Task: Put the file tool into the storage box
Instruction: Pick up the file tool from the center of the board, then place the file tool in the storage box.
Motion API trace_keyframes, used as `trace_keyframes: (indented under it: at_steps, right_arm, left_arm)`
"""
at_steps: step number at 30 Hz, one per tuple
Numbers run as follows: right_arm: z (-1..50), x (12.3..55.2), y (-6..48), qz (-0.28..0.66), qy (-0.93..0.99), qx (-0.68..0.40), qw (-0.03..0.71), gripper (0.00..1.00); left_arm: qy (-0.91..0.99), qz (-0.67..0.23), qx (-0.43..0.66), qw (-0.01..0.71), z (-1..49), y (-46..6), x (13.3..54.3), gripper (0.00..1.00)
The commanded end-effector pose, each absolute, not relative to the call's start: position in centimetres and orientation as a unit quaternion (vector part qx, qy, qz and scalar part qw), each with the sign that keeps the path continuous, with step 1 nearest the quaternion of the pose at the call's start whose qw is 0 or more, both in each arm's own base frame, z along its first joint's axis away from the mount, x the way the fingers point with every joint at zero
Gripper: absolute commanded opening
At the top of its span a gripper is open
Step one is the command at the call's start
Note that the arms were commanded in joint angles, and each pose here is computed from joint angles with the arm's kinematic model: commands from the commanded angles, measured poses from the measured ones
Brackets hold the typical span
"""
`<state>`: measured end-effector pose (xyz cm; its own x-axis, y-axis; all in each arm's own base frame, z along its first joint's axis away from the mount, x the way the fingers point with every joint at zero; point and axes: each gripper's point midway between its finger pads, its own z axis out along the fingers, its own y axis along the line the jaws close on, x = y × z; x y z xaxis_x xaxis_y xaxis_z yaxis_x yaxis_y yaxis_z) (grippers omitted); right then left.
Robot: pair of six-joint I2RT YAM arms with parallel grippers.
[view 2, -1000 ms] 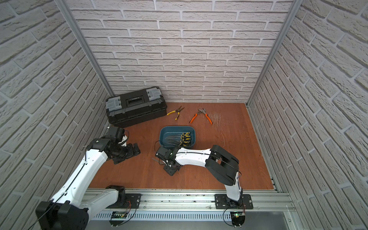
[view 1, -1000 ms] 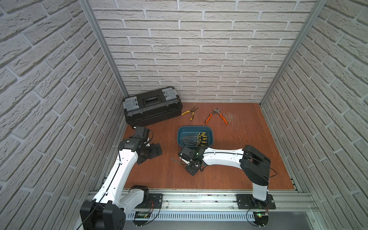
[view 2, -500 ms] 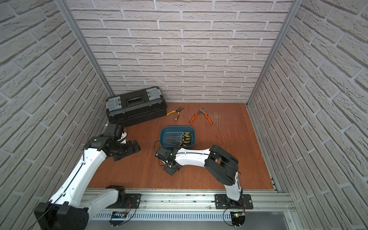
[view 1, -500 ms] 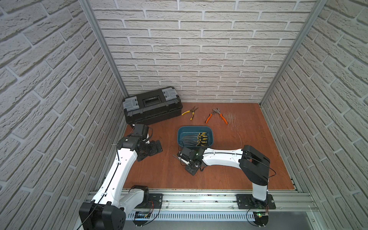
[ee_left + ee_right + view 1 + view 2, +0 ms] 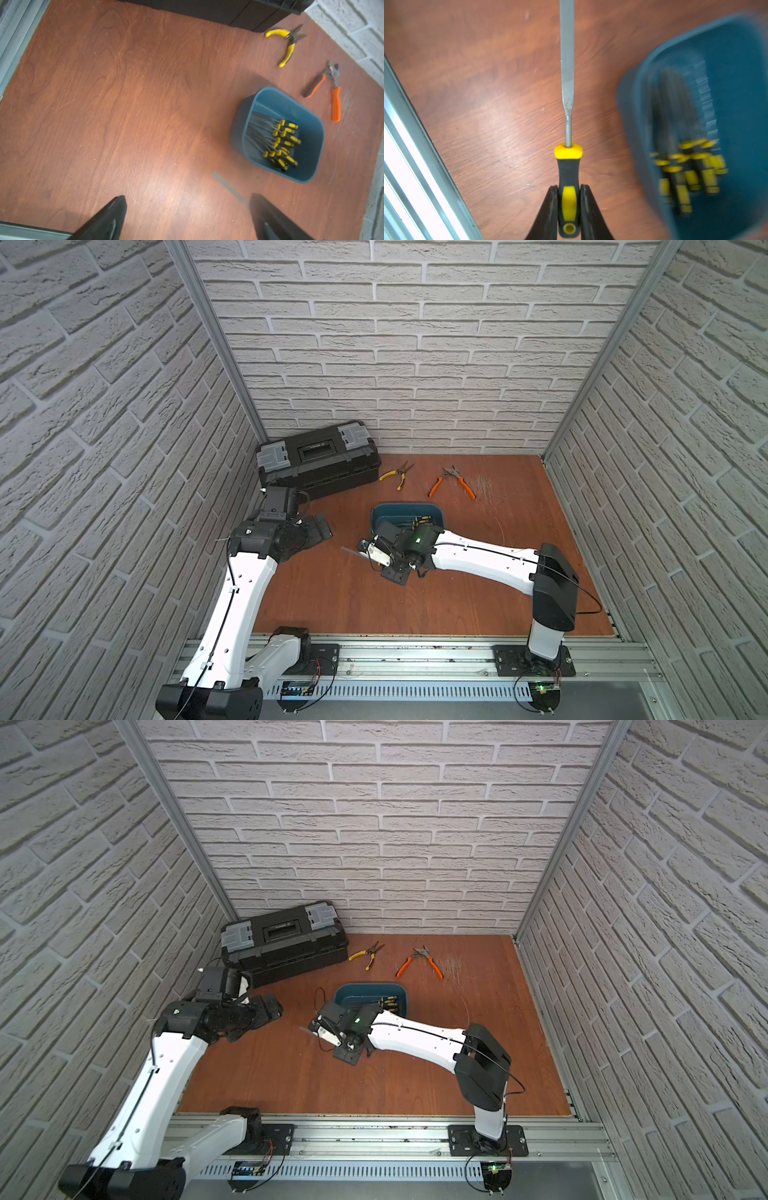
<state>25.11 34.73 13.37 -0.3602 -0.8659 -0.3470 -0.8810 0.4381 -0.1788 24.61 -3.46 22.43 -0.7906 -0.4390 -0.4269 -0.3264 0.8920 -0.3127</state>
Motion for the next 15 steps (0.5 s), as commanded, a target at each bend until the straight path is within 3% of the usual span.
trace_keyframes:
  at_steps: [1, 15]
  right_arm:
    - [16.6, 28.8, 30.9, -0.010, 0.819, -0.529, 0.222, 0.03]
    - [11.2, 36.7, 23.7, -0.052, 0.837, -0.518, 0.170, 0.02]
  left_arm:
    - [0.927, -0.128, -0.220, 0.275, 23.9, -3.6, 26.5, 0.98]
    - [0.924, -0.143, -0.234, 0.266, 24.4, -4.9, 29.9, 0.98]
